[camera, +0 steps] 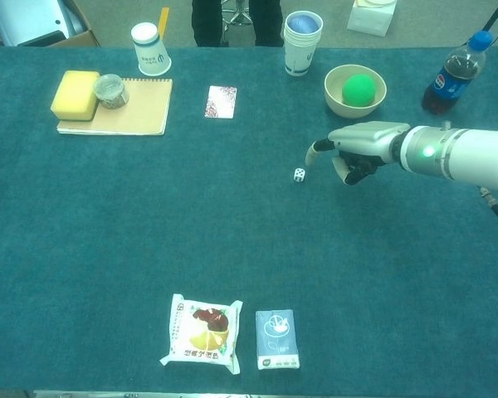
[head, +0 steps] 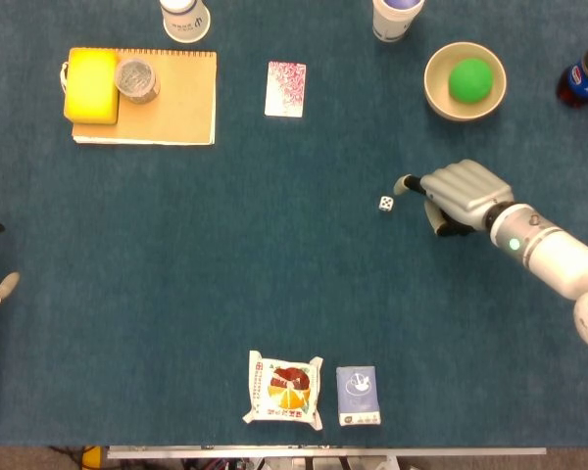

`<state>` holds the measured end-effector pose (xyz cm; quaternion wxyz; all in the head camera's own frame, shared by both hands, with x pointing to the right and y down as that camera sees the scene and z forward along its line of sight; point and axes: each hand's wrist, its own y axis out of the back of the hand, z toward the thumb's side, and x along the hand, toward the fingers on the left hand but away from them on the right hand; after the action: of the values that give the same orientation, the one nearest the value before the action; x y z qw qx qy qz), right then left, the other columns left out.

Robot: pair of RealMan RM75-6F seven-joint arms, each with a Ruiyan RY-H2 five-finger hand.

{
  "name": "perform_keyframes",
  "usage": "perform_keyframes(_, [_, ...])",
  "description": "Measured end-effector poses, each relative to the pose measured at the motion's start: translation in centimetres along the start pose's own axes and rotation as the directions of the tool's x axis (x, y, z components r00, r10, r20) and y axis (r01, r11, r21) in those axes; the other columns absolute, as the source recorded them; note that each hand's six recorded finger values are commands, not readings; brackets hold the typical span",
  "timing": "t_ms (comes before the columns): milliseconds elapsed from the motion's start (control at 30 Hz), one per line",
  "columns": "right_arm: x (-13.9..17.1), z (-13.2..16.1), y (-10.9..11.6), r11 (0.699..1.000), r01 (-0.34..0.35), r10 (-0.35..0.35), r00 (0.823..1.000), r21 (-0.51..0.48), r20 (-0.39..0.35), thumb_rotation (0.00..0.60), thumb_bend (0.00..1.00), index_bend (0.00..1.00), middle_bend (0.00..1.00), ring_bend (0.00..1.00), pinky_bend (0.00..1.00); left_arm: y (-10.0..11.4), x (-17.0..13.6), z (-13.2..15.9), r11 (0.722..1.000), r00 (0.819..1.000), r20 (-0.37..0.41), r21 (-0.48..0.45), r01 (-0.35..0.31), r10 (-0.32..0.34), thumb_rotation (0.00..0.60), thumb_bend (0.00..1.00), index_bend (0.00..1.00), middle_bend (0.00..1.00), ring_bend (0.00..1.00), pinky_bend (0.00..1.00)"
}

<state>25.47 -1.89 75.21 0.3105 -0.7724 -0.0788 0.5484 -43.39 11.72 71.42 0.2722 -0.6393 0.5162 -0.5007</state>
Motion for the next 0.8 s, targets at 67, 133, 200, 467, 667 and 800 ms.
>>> perform_keyframes(67, [0.25,0.05,0.01,1.000,-0.005,0.005,1.000,-0.003,-0.003,0.600,1.00,0.21,1.00,1.00,1.00,0.01,0.01,0.01,1.000,1.000,0.001,0.000,-0.001,0.001,0.600,0.18,0.36,0.34,0.35,0.61])
perform_keyframes(133, [0.58,0.04,-0.05,1.000,-0.015,0.015,1.000,0.002,-0.006,0.600,1.00,0.22,1.00,1.00,1.00,0.04,0.05,0.07,1.000,1.000,0.003,0.000,-0.002,0.002,0.600,0.18,0.36,0.34,0.35,0.61])
perform_keyframes(200, [0.82,0.04,-0.30,1.000,-0.028,0.029,1.000,0.010,-0.007,0.600,1.00,0.23,1.00,1.00,1.00,0.04,0.08,0.12,1.000,1.000,0.004,0.001,-0.002,0.002,0.600,0.18,0.36,0.34,0.35,0.61])
perform_keyframes(467, [0.70,-0.10,-0.92,0.999,-0.051,0.051,0.999,0.010,-0.001,0.600,1.00,0.23,1.00,1.00,1.00,0.02,0.13,0.18,1.000,1.000,0.003,0.002,-0.001,0.001,0.600,0.18,0.36,0.34,0.35,0.61])
perform_keyframes(667, [0.32,0.17,-0.90,0.999,-0.043,0.043,0.999,0.003,-0.008,0.600,1.00,0.23,1.00,1.00,1.00,0.03,0.00,0.02,1.000,1.000,0.001,-0.001,0.000,0.000,0.600,0.18,0.36,0.34,0.35,0.61])
perform_keyframes(800, [0.08,0.40,-0.85,0.999,-0.035,0.035,0.999,-0.003,-0.016,0.600,1.00,0.23,1.00,1.00,1.00,0.04,0.01,-0.04,1.000,1.000,-0.001,-0.005,-0.001,0.001,0.600,0.18,0.36,0.34,0.35,0.61])
